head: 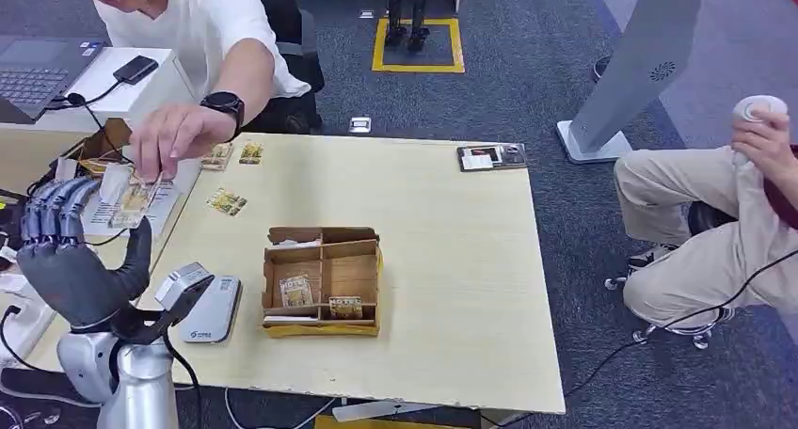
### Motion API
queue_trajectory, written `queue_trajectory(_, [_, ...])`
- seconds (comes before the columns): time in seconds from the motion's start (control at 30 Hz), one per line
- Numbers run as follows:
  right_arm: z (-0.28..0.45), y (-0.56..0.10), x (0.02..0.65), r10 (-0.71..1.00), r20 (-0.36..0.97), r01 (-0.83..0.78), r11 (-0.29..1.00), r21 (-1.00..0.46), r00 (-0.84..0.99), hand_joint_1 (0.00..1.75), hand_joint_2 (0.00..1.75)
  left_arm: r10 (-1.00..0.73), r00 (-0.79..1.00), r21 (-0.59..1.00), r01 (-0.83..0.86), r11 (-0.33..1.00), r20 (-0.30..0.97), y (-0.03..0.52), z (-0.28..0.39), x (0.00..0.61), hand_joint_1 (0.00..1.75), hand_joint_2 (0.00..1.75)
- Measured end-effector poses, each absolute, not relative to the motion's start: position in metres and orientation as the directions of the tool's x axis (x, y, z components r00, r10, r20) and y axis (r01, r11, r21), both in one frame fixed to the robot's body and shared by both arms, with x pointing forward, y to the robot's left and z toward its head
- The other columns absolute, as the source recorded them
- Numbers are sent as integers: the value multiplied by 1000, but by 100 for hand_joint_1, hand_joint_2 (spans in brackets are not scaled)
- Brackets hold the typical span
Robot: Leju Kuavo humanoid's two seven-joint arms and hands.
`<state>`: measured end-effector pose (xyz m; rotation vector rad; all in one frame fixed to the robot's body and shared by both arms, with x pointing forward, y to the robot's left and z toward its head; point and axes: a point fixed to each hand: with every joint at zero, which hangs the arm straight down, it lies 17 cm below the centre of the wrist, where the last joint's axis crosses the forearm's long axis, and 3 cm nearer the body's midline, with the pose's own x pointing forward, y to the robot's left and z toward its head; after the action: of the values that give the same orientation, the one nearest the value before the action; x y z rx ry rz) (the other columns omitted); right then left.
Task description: Pass the card to the sensor for recognition and then transmit it.
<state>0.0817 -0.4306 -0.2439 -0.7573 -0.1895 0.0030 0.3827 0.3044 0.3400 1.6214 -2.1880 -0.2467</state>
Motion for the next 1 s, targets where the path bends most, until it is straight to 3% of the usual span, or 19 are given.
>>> queue_trajectory(0.67, [-244,-429,81,58,171,75,729,-680,984,0,175,-948,-237,380,-874,303,212,304,340,384,175,175])
queue_trajectory(1.0, [-245,-427,80,46,177,88,732,-676,983,0,175,-972,-181,449,-863,231,151,297,336,392,175,175])
